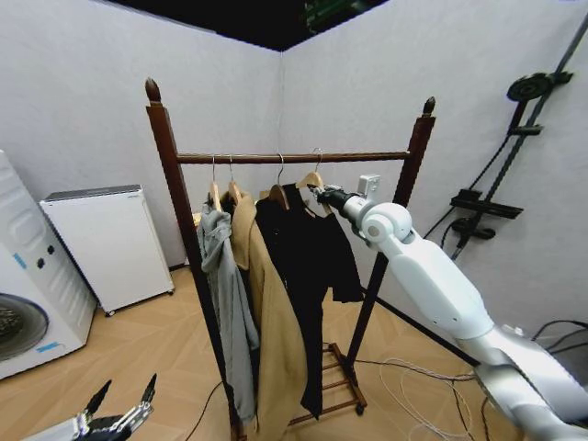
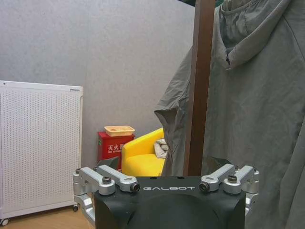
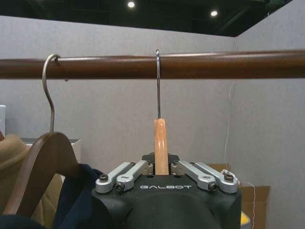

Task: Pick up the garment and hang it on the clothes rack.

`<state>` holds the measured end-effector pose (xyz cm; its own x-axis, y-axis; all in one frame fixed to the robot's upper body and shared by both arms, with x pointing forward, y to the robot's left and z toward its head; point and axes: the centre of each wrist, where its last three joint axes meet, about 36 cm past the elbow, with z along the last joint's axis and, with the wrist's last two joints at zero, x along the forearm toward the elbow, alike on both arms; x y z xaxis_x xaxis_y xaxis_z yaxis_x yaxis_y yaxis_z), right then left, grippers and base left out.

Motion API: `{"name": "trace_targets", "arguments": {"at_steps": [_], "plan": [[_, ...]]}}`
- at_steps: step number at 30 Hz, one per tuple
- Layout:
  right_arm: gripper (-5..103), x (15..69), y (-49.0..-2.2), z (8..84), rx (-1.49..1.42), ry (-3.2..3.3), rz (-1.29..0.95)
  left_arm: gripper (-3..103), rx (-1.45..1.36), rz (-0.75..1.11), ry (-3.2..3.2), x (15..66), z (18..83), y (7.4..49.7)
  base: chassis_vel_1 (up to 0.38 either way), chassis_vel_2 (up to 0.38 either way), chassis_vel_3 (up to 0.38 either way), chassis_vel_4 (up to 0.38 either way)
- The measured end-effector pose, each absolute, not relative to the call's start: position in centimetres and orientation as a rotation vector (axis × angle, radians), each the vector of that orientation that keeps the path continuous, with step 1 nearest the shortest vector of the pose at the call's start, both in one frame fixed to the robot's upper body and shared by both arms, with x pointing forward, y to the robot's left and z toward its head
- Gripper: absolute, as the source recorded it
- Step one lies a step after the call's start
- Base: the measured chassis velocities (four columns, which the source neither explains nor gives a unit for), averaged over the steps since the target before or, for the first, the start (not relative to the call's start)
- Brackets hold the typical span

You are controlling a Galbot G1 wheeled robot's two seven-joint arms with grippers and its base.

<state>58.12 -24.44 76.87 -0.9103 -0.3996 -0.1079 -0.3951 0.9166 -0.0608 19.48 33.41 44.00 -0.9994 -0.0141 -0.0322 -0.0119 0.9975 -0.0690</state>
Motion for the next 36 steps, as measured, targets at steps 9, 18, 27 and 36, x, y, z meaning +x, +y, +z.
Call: {"name": "trace_targets", "arguments": {"at_steps": [9, 18, 27, 36], "plan": [[36, 55.0, -25.1, 76.8, -0.596, 2.91, -0.061, 100, -0.02, -0.107, 3.107, 19.5, 44.0, 33.4, 0.0, 0.0, 0.0, 0.0], [68, 45.3, -27.4, 72.1, -0.482, 2.914, -0.011, 100, -0.02, -0.107, 3.107, 19.5, 44.0, 33.4, 0.0, 0.0, 0.0, 0.0], [98, 37.5, -28.2, 68.4, -0.431, 2.985, 0.103, 100, -0.02, -0.107, 3.107, 19.5, 44.0, 33.4, 0.0, 0.0, 0.0, 0.0], [100, 31.0, -28.0, 64.2, -0.293, 3.066, 0.003, 100, -0.021, -0.107, 3.107, 19.5, 44.0, 33.4, 0.0, 0.0, 0.0, 0.0]]}}
